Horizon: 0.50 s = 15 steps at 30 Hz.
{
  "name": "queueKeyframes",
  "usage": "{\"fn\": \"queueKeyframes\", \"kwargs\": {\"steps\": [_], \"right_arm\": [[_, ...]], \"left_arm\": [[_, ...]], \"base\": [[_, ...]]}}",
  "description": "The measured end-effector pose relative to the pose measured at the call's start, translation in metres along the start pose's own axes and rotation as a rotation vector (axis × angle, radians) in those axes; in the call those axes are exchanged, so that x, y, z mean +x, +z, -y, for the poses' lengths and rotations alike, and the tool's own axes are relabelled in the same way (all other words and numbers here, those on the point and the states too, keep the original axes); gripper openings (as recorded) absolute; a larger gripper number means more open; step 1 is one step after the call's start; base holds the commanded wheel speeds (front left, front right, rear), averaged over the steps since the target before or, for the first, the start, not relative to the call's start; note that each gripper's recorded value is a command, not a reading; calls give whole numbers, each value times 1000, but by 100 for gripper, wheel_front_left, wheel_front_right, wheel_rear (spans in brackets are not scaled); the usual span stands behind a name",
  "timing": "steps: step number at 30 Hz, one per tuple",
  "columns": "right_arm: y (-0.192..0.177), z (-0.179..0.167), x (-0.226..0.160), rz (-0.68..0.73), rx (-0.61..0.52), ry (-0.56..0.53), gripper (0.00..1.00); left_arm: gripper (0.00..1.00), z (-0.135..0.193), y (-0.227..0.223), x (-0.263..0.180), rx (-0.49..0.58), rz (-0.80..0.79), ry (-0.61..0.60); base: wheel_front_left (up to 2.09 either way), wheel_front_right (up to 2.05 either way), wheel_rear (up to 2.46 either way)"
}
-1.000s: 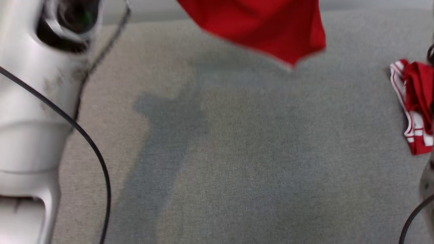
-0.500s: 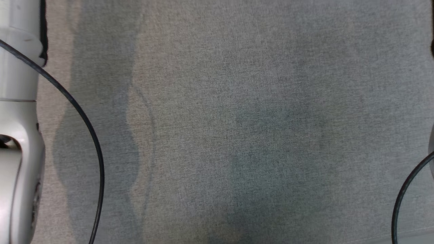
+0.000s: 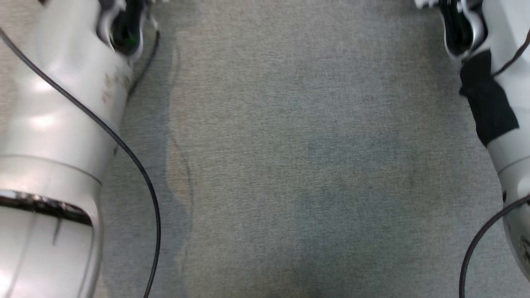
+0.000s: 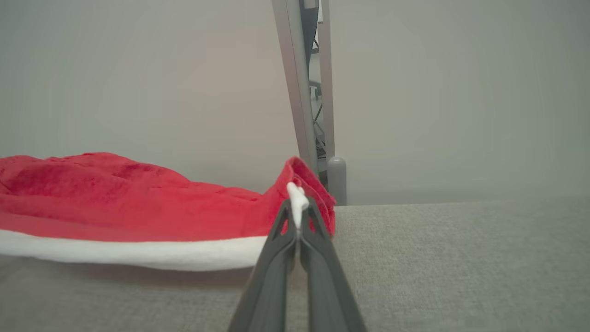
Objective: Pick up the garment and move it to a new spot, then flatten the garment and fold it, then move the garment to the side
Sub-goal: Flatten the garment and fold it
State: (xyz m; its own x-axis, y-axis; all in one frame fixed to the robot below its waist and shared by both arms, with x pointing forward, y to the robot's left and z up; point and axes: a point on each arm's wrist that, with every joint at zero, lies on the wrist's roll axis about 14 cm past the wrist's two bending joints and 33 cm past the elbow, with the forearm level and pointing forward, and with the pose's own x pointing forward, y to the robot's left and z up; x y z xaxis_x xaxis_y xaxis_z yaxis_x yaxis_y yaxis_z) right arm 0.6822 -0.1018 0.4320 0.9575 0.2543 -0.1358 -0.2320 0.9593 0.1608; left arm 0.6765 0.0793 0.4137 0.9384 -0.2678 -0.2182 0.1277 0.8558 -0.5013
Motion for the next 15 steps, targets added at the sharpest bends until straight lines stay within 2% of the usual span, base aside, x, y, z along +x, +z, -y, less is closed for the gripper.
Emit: {"fn": "queueKeyframes", "kwargs": {"steps": [5,11,15], "right_arm": [[-25,4,-21,-87,-35,-1,0],[-38,11,-46,-180,-63,-19,0],[-42,8,-60,-229,-90,-7,0]], "left_arm": [[0,-19,-39,-37,172,-158,28],[0,-23,-61,-77,377,-289,0],[0,-23,-63,-97,494,-322,-29]], "base": [[0,0,0],[0,0,0],[0,0,0]]}}
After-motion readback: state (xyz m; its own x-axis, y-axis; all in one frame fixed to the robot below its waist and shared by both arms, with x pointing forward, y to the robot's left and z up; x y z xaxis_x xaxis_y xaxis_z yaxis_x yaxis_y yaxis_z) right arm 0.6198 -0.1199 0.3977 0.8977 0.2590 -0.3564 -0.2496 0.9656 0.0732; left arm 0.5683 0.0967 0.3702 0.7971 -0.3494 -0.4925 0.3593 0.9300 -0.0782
